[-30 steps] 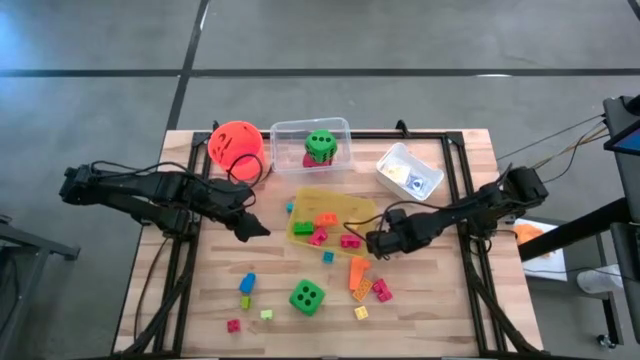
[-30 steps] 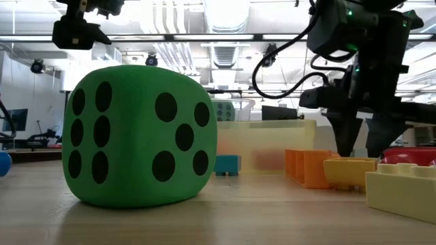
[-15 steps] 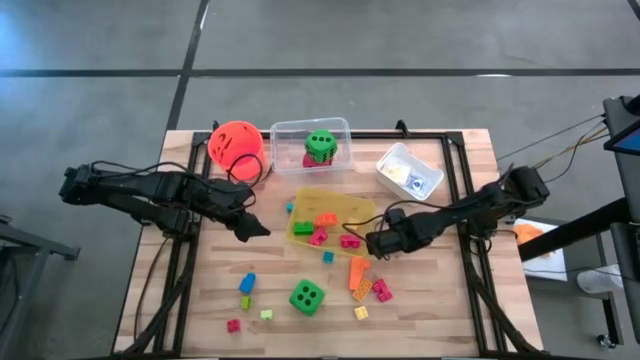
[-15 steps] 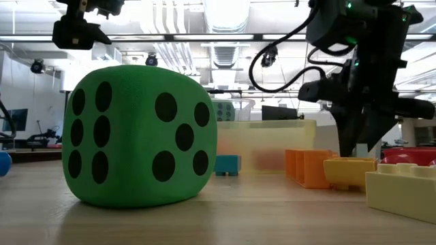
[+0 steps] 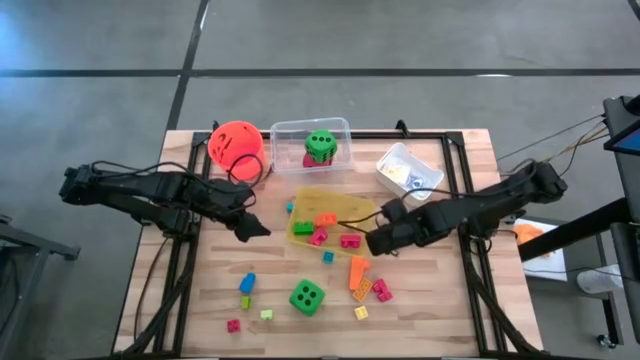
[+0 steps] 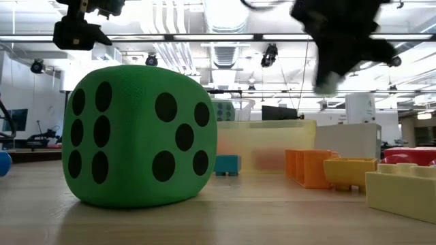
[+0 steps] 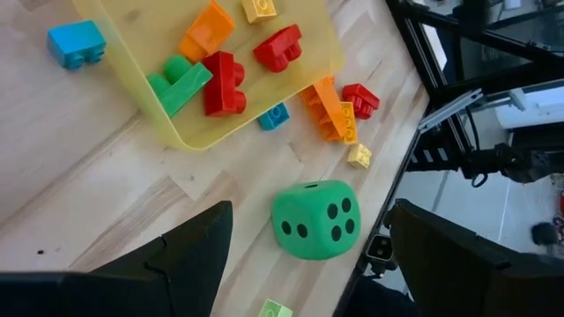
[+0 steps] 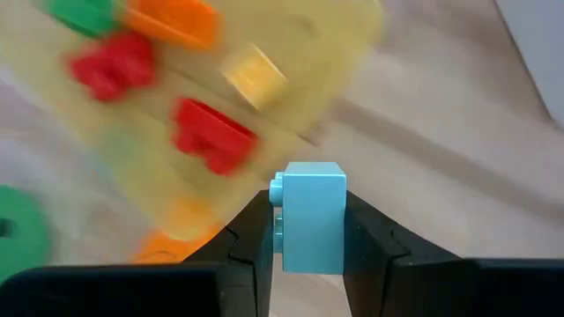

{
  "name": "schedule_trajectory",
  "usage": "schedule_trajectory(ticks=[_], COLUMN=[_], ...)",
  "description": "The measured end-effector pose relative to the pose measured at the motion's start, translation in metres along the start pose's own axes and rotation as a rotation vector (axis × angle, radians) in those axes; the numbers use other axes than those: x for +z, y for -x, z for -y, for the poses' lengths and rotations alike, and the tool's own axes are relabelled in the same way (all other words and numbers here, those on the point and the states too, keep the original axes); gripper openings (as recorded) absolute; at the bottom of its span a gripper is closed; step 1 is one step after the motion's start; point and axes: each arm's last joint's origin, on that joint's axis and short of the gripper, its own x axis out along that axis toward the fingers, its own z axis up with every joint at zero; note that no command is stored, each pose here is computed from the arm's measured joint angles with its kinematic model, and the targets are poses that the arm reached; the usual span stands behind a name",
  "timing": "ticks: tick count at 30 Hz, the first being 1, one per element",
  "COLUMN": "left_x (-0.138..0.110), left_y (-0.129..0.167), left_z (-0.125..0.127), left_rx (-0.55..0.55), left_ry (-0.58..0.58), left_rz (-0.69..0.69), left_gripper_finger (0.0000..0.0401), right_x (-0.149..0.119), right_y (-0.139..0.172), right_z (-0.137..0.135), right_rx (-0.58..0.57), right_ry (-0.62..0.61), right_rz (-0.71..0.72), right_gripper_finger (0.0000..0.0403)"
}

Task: Pick & Place Toys
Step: Put the light blue game piece into the yellow bin

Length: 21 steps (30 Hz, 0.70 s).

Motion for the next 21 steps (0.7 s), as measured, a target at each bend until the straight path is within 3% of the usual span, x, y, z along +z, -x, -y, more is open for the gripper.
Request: schedule_trajectory(ticks=[4, 11, 16, 21], left_x=[0.001, -0.001, -0.014, -0.032], left_y=[-0.001, -0.001, -0.006, -0.015], left_z=[0.0, -0.003, -0.007, -0.014], left_rx=[0.016, 0.039, 0.074, 0.088], left_ry=[-0.07, -0.162, -0.298, -0.296], left_rz=[0.02, 0.0, -0.081, -0.153], left_gripper_finger=[0.0296, 0.0296, 0.0296, 0.0296], right_x=[0.025, 0.063, 0.069, 0.065], right_y=[0.01, -0.012, -0.046, -0.075], right_z=[-0.016, -0.031, -0.037, -0.042], right_rx=[0.032, 0.01, 0.07, 0.097], right_ry=[0.112, 0.318, 0.422, 0.516], right_rz=[0.072, 0.061, -0.02, -0.09], right_gripper_finger=[0.0085, 0.0085, 0.0085, 0.0085])
